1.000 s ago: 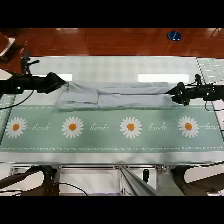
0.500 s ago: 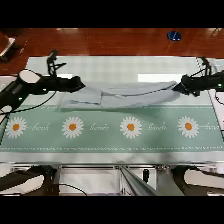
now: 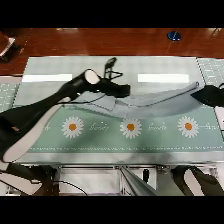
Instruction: Fold the shirts.
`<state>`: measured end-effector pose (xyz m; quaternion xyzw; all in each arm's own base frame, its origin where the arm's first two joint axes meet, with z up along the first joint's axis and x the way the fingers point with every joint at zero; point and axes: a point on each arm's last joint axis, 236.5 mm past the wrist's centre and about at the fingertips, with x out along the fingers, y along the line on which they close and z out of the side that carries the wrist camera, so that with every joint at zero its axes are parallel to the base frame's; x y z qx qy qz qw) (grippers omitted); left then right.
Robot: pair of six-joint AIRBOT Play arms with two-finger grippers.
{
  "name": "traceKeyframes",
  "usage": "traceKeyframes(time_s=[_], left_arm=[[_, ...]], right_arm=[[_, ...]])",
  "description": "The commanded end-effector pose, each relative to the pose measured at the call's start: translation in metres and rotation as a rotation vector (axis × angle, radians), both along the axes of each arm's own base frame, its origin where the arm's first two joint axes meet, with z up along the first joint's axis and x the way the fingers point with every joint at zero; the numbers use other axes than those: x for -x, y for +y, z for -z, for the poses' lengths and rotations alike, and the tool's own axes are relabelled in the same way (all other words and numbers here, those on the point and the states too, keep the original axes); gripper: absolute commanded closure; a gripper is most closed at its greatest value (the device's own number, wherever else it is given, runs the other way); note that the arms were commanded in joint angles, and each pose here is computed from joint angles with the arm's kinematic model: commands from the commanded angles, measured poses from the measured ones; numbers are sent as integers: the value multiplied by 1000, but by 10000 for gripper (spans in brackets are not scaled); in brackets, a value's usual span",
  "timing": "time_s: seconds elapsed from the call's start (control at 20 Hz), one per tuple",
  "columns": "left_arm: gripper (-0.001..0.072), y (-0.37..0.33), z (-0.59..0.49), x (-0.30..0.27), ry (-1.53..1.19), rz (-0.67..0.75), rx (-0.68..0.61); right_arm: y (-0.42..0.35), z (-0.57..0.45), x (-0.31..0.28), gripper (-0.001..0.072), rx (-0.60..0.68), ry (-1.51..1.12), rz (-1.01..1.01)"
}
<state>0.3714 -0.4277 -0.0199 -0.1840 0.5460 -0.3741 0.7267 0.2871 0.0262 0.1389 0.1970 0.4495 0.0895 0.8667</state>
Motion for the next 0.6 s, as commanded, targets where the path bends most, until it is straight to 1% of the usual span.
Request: traceKeyframes(time_s=[0.0, 0.15, 0.25, 0.3, 0.4, 0.5, 0.55], left_arm=[[691, -71, 26, 59, 120, 130, -5], [690, -112, 31, 118, 199, 218, 36], [690, -124, 28, 139, 180, 269, 45], [691, -124, 24, 140, 175, 287, 48], [690, -107, 15, 116, 179, 267, 47], [690, -58, 11, 68, 178, 200, -7], [690, -22, 7, 40, 166, 155, -44]], right_arm=[[21, -27, 29, 691, -21, -73, -22], [38, -41, 32, 691, -85, -114, -55], [38, -41, 30, 691, -86, -120, -54], [38, -42, 30, 691, -86, -121, -53], [38, -42, 30, 691, -90, -120, -54], [39, -43, 29, 691, -98, -123, -51], [44, -43, 27, 691, -106, -125, -62]])
